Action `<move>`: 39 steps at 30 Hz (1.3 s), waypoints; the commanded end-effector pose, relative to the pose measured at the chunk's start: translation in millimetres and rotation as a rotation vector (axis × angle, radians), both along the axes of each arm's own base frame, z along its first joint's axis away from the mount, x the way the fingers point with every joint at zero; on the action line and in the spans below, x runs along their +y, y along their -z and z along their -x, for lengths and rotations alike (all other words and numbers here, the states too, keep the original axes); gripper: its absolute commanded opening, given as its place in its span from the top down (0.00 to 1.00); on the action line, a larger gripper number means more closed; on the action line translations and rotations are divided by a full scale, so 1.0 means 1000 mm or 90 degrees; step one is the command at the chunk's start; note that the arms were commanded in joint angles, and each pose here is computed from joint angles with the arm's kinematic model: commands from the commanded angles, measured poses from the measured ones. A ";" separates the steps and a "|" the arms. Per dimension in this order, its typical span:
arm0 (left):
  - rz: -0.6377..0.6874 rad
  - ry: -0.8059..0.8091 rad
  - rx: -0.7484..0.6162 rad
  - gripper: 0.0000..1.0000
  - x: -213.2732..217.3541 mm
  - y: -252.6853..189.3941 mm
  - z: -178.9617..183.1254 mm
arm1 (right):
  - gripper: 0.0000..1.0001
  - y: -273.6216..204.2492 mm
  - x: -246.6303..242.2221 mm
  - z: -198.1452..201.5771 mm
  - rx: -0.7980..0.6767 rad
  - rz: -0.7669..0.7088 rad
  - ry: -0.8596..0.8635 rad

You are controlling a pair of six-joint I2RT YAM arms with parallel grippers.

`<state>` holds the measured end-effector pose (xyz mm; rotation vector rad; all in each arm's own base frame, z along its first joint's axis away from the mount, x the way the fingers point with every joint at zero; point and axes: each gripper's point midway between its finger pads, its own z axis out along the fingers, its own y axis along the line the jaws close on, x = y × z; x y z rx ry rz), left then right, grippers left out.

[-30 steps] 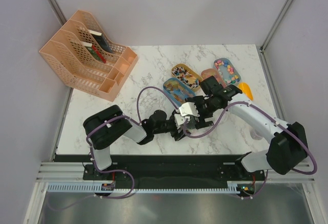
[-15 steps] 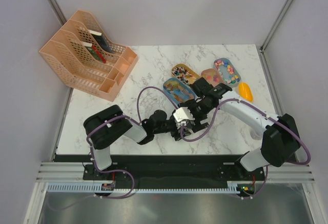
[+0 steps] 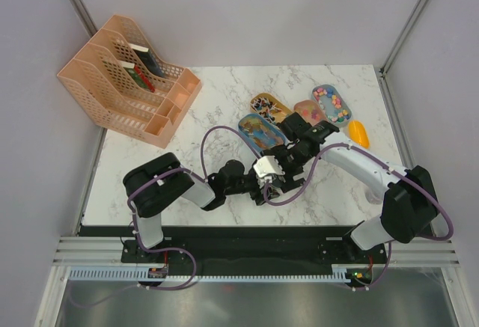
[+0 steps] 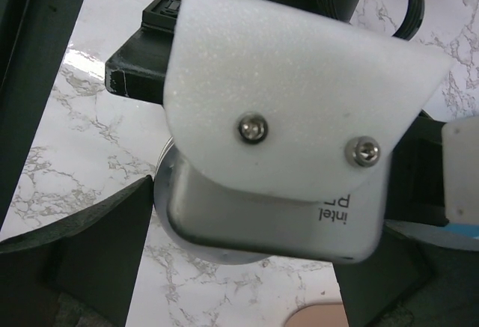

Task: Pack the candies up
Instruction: Screw the bottle lid onto the packing bottle.

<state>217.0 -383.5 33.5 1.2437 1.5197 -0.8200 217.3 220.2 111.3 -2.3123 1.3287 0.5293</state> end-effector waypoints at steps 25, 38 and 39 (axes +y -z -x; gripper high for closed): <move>-0.153 0.010 0.070 0.76 0.031 0.070 0.020 | 0.27 0.054 -0.019 0.024 0.185 0.139 0.237; -0.151 0.011 0.075 0.76 0.031 0.069 0.019 | 0.29 0.044 -0.008 0.030 0.262 0.144 0.403; -0.151 0.011 0.075 0.76 0.031 0.069 0.019 | 0.29 0.044 -0.006 0.031 0.277 0.145 0.414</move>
